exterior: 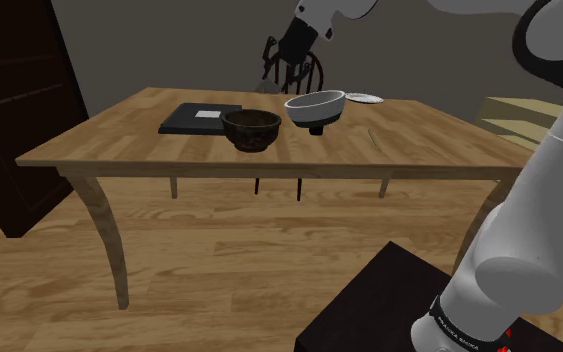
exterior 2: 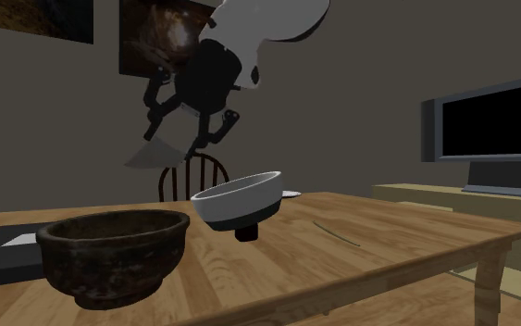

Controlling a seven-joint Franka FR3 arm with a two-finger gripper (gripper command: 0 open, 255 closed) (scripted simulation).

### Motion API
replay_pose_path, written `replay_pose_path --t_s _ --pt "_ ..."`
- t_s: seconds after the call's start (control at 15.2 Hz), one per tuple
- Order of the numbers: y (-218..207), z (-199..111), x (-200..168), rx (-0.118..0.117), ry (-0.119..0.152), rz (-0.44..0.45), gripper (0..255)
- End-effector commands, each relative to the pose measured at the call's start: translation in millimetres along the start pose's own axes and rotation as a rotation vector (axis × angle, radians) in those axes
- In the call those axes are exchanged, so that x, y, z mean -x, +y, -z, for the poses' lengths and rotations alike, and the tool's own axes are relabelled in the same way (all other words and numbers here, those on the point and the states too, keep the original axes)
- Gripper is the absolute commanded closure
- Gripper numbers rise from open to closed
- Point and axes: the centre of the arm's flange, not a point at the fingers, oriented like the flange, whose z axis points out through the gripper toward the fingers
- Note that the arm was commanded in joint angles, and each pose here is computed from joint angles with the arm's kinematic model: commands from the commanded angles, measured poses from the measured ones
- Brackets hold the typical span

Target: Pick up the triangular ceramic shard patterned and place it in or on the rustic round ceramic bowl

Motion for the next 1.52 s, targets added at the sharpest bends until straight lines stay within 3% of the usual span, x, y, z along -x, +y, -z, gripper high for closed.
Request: replay_pose_path --t_s 0.0,0.07,1.06,1.45 --pt "-25.4 -7.1 -11.3 0.0 0.0 0.0 255" --pt "-45.3 -15.3 -19.7 0.0 0.0 0.0 255" --pt "-8.0 -85.1 -21.7 0.0 0.0 0.0 255" --pt "-6.0 -88.7 -21.8 0.0 0.0 0.0 255"
